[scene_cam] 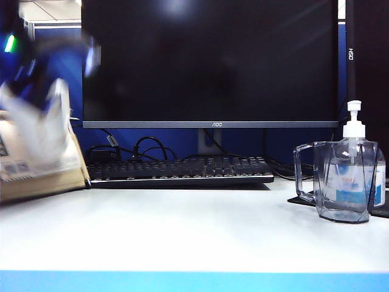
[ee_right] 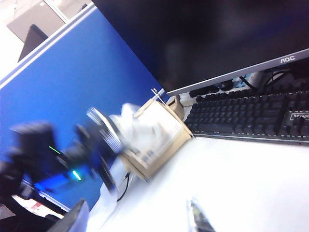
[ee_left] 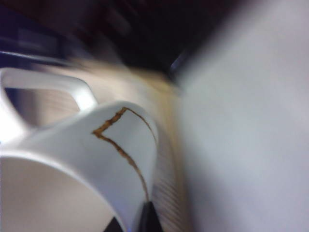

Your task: Swap the positions of the transparent plastic cup and the white ceramic cup.

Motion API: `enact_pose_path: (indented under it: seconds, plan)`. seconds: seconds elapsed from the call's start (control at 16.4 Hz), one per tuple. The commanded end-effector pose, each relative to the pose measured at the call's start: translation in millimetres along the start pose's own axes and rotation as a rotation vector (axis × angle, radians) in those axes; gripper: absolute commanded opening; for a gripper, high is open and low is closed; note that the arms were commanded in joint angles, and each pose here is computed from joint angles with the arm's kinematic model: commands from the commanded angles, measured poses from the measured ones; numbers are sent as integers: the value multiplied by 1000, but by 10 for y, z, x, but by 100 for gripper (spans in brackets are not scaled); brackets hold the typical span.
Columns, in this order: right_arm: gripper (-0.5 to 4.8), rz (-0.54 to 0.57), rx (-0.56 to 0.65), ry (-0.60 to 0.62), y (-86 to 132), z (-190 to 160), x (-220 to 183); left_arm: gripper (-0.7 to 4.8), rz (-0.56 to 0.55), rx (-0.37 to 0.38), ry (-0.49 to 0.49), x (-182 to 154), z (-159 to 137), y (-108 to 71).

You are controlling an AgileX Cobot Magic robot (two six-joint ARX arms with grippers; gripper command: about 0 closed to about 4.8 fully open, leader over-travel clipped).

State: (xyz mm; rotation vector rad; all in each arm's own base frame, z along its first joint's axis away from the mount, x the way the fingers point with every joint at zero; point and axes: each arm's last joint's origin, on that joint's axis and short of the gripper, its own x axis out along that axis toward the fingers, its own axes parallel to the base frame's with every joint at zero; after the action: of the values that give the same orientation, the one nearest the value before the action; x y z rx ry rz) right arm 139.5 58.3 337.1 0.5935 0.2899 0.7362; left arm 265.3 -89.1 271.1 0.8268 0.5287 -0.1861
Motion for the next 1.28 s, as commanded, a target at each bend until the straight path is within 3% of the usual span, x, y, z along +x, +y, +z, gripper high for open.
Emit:
enact_pose_path:
  seconds: [0.06, 0.3, 0.43, 0.79, 0.91, 1.03, 1.22, 1.28]
  plan:
    - [261, -5, -39, -32, 23, 38, -8, -6, 13, -123, -101, -76, 130, 115]
    - [261, -27, -39, -45, 14, 42, -3, -6, -80, -165, -119, -71, 118, 74]
    - [261, -45, -53, -24, -22, 27, 34, -6, -178, -190, -138, -90, 132, -1]
    - [267, -257, -21, 64, -301, -61, 212, -6, -305, -164, -183, -234, 295, -295]
    - [327, -330, 31, 120, -409, -104, 185, -6, -364, -174, -222, -309, 375, -413]
    - [338, -365, 71, 194, -444, -178, 158, -6, -385, -176, -240, -356, 420, -479]
    - [342, -302, 106, 266, -435, -222, 152, -6, -405, -200, -243, -385, 443, -523]
    - [395, -287, 110, 274, -432, -225, 153, -6, -407, -200, -245, -388, 446, -527]
